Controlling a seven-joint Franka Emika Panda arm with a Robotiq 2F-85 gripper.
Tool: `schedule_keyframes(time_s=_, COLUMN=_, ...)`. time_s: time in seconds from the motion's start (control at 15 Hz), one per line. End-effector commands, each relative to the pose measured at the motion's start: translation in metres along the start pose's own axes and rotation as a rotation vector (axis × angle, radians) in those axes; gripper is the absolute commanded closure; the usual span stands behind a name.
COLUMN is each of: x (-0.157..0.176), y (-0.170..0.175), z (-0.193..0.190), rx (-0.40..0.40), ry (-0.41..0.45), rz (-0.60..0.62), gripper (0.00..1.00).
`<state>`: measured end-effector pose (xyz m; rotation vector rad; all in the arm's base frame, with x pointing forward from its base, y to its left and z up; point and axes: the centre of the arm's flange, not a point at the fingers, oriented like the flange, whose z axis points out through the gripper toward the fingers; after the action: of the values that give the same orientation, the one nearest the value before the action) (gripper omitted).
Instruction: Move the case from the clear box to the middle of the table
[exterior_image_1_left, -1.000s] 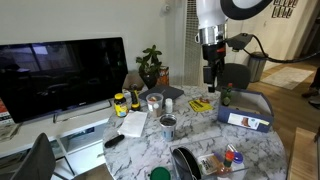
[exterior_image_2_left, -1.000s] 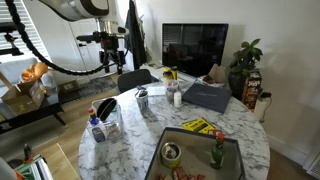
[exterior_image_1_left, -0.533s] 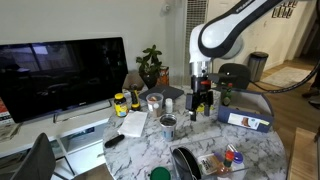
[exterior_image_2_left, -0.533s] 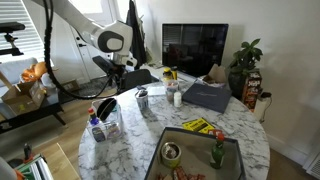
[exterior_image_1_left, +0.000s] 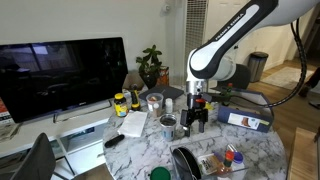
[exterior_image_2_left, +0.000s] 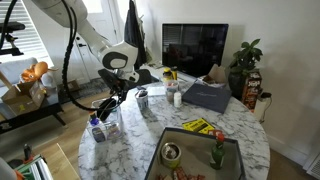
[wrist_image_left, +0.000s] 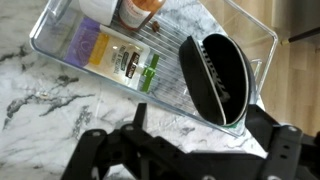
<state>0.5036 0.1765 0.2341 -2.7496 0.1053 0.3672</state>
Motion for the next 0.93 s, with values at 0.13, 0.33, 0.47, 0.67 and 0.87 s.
schedule_keyframes(time_s=0.13, x=-0.042, y=0.001, z=0.010, rx=0.003, ry=0.085, rz=-0.058, gripper=0.00)
schedule_keyframes(time_s=0.33, x=-0.083, y=0.006, z=0.036, rx=-0.026, ry=0.156, rz=-0.064, gripper=0.00)
schedule_keyframes(time_s=0.47, x=-0.101, y=0.002, z=0.050, rx=-0.024, ry=0.229, rz=-0.074, gripper=0.00)
schedule_keyframes(time_s=0.67, x=-0.112, y=-0.016, z=0.054, rx=-0.034, ry=0.309, rz=-0.109, gripper=0.00)
schedule_keyframes(time_s=0.87, x=-0.109, y=-0.037, z=0.046, rx=-0.032, ry=0.379, rz=-0.093, gripper=0.00)
